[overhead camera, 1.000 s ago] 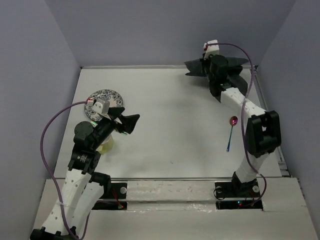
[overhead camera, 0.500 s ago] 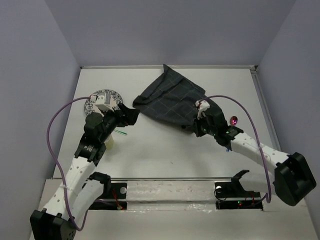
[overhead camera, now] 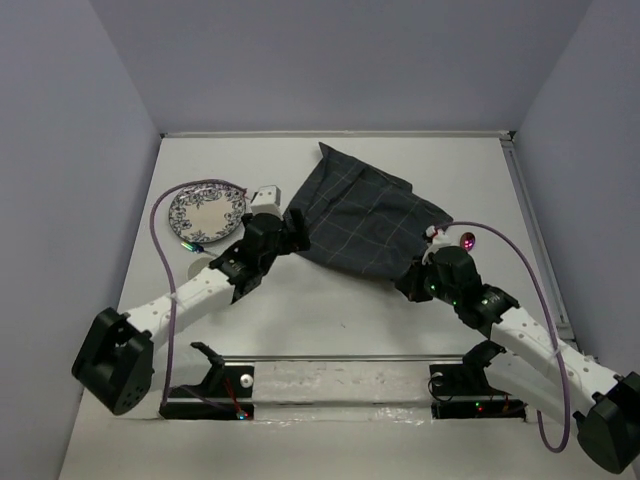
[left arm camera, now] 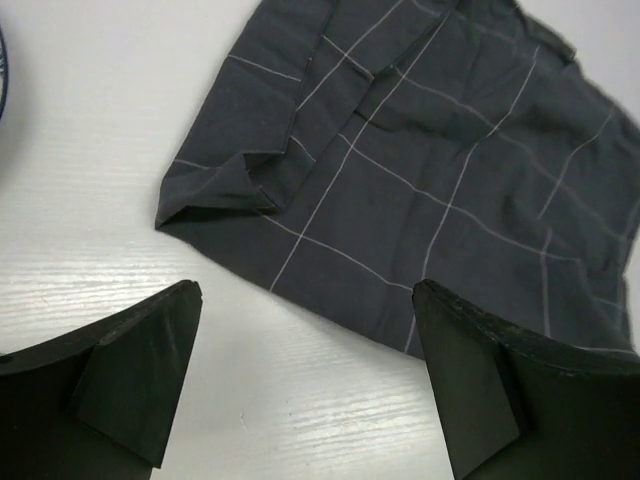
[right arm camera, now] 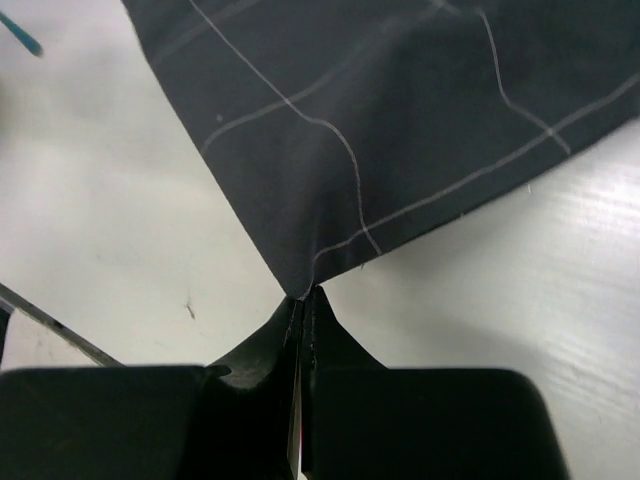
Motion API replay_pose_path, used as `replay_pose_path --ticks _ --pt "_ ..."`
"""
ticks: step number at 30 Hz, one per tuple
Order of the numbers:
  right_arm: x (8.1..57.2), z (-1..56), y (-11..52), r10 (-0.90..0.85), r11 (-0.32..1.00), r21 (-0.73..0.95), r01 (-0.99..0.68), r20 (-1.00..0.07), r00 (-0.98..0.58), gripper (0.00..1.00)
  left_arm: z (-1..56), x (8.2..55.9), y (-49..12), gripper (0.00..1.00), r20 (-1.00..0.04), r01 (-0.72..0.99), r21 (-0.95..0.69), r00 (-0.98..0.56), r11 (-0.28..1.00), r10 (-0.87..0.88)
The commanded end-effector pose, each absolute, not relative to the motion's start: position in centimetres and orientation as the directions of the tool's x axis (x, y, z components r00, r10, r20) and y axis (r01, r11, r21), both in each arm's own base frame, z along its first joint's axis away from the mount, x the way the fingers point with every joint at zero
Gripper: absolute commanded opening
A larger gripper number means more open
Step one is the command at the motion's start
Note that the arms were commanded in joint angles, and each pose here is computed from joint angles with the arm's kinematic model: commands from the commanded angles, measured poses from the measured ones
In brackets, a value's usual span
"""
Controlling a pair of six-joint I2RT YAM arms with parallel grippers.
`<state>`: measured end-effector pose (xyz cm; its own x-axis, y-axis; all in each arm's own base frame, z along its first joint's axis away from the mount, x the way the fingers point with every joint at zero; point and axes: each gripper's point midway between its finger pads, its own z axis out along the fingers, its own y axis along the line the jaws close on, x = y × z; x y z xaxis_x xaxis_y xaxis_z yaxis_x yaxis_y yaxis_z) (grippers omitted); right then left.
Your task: Set the dinner table for one person
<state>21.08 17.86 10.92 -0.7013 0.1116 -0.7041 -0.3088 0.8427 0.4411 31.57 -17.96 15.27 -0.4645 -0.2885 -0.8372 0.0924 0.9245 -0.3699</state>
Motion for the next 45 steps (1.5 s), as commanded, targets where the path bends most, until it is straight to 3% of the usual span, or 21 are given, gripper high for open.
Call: replay_pose_path --ticks 1,2,4,9,17,25,34,44,45 --pt "20.7 11.7 17.5 0.173 0.838 0.476 -0.267 -0.696 -0.697 0.00 17.4 34.0 -18.2 0.89 -0.927 0.058 -0.142 -0.357 0.988 -0.112" --pt "20.7 11.8 17.5 0.179 0.837 0.479 -0.265 -0.697 -0.695 0.00 16.3 34.3 -18.2 0.88 -0.920 0.052 -0.098 -0.384 0.994 -0.071" --pt "20.7 11.9 17.4 0.182 0.838 0.478 -0.264 -0.701 -0.690 0.00 16.0 34.8 -17.4 0.73 -0.919 0.017 -0.024 -0.394 1.000 -0.015" --pt "21.0 12.2 16.8 0.206 0.848 0.470 -0.245 -0.719 -0.664 0.00 13.6 35.6 -17.1 0.69 -0.885 0.048 0.084 -0.455 0.995 0.096" --pt "21.0 12.6 16.6 0.217 0.847 0.471 -0.247 -0.730 -0.648 0.00 10.7 36.6 -18.5 0.68 -0.834 0.175 0.062 -0.532 0.983 0.147" --pt "21.0 12.5 16.7 0.211 0.846 0.470 -0.253 -0.730 -0.650 0.00 10.2 37.4 -19.7 0.59 -0.832 0.266 -0.050 -0.544 0.963 0.107" --pt "20.9 12.6 16.7 0.210 0.841 0.472 -0.262 -0.734 -0.646 0.00 9.4 38.2 -19.8 0.57 -0.814 0.271 -0.064 -0.570 0.960 0.106" --pt "20.9 12.5 16.7 0.207 0.843 0.470 -0.262 -0.732 -0.649 0.00 8.7 37.9 -20.2 0.42 -0.804 0.285 -0.089 -0.586 0.954 0.100" --pt "20.8 12.6 16.7 0.208 0.842 0.471 -0.264 -0.733 -0.647 0.00 8.7 38.0 -20.1 0.33 -0.804 0.282 -0.086 -0.587 0.956 0.101"
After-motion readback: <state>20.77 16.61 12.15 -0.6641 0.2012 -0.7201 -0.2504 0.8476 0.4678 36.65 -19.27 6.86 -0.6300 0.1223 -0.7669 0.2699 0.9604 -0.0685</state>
